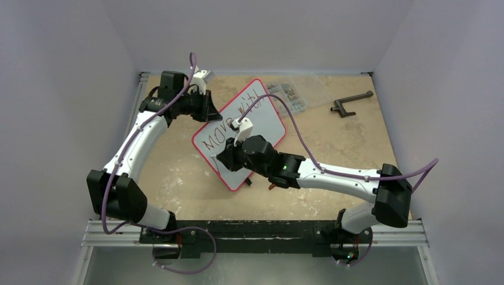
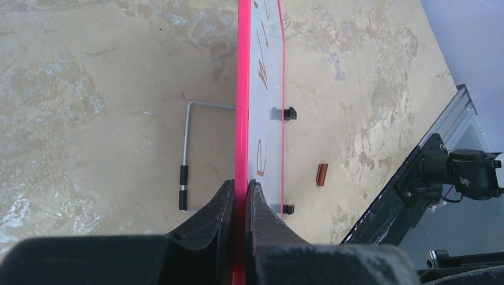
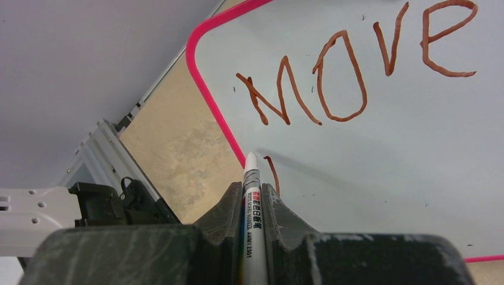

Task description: Write a sentence on the whiteboard

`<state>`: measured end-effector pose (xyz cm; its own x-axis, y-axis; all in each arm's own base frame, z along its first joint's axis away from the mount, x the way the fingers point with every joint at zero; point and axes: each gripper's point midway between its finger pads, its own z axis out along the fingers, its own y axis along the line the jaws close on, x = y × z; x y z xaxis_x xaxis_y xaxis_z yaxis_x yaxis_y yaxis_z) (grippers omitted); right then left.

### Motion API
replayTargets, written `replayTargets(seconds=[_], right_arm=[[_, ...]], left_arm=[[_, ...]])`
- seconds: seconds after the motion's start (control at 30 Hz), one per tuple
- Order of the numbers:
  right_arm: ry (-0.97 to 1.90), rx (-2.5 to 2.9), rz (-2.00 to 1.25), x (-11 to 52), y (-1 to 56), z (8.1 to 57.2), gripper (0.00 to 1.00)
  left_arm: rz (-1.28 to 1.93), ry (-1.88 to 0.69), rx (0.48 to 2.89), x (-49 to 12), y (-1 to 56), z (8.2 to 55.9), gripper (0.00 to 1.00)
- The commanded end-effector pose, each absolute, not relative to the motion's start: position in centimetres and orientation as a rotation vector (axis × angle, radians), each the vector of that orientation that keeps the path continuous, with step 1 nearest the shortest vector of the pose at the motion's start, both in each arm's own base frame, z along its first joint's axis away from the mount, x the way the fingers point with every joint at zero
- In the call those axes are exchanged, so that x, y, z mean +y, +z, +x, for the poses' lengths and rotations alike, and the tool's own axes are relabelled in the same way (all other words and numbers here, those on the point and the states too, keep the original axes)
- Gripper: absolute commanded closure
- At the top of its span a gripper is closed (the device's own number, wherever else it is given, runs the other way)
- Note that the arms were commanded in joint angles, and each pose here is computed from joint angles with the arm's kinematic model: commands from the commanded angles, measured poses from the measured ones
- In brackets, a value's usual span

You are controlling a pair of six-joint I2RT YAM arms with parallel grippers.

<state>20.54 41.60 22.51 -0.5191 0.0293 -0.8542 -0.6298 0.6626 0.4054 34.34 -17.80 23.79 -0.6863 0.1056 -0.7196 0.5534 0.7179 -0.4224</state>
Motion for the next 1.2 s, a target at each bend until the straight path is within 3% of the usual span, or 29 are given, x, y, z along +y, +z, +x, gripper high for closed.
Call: replayTargets(seconds=[0.0, 0.73, 1.17], right_arm=[[0.878, 1.909, -0.41, 41.8, 24.7, 21.7, 1.0], [0.69, 2.017, -0.312, 39.2, 20.4, 23.1, 1.0], [0.747, 2.036, -0.411, 39.9, 18.4, 21.7, 1.0]], left_arm=[[0.513, -0.711, 2.204, -16.7, 24.0, 34.9, 1.0], [0.518, -0.706, 2.206, -16.8, 23.9, 34.9, 1.0], [0.519, -0.7, 2.21, -16.7, 23.8, 34.9, 1.0]])
